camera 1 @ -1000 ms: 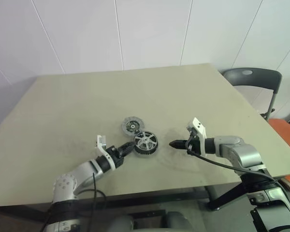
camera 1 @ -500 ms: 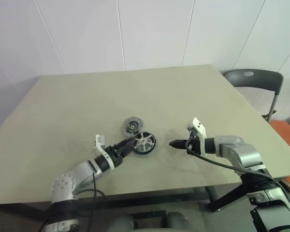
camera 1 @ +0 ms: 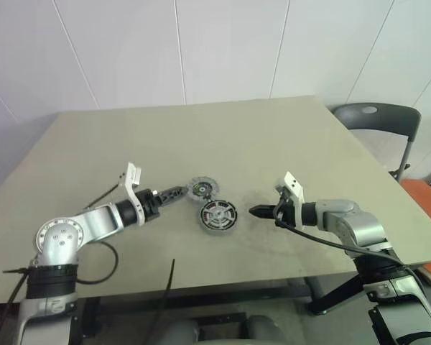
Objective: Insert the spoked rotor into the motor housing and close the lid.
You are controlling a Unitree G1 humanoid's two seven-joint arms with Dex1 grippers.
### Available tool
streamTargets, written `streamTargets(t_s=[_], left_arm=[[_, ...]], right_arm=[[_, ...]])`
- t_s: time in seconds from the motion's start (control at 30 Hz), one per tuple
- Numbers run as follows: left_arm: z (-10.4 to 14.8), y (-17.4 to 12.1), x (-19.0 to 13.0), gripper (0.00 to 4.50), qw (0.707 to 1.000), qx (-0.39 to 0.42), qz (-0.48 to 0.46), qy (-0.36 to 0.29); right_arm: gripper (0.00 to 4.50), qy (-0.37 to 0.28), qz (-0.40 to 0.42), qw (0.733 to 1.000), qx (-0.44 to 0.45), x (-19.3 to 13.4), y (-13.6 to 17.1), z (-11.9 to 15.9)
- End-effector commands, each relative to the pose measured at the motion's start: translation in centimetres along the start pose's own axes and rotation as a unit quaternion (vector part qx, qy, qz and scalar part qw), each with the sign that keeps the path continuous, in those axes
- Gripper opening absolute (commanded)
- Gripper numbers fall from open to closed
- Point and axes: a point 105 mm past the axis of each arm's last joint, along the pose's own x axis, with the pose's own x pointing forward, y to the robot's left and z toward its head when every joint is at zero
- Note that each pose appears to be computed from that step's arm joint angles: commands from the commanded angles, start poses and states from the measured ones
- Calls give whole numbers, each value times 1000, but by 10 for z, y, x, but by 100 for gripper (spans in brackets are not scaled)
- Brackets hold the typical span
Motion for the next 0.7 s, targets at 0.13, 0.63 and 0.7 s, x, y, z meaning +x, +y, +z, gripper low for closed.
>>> streamTargets(t_s=[0.13,0.63,0.7], left_arm=[[39,-43,9,410,961,241,-68,-119],[-25,-43,60,3,914,366,-135,-106],[-29,-44,61,3,916,363,-143,-97]], right_arm=[[0,-17,4,1000,-11,1,2,11],[0,-17,3,1000,-10,0,3,11],[0,-17,4,1000,-10,1,3,11]])
